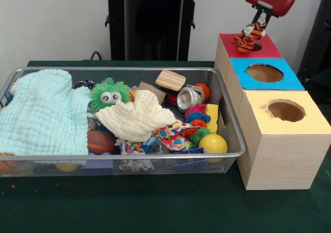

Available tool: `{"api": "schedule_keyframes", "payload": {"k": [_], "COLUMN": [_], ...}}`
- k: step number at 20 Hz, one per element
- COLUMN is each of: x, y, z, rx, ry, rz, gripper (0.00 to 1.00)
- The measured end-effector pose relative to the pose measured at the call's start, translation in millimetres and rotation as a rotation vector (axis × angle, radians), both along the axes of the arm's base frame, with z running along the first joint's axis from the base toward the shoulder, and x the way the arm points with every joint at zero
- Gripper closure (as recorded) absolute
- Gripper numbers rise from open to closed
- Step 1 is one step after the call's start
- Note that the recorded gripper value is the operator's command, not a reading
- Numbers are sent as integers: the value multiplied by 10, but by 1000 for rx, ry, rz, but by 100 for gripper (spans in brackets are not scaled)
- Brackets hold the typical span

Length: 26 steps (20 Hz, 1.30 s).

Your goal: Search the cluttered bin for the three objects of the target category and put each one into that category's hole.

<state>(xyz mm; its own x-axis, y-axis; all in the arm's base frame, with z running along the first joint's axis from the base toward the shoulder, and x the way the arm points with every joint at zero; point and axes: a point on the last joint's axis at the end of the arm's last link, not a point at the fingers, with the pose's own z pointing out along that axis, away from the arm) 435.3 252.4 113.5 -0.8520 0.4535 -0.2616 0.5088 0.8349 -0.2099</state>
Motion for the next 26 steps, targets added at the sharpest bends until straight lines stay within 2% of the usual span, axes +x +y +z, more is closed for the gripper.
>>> {"api": "schedule_keyframes", "payload": {"k": [6,7,26], "x": [-23,-23,34], "y": [137,175,150], "z": [34,57,121], "rx": [10,13,14], "ry": [-7,-10,-28], "rz": [8,8,-11], "gripper": [100,0,0]}}
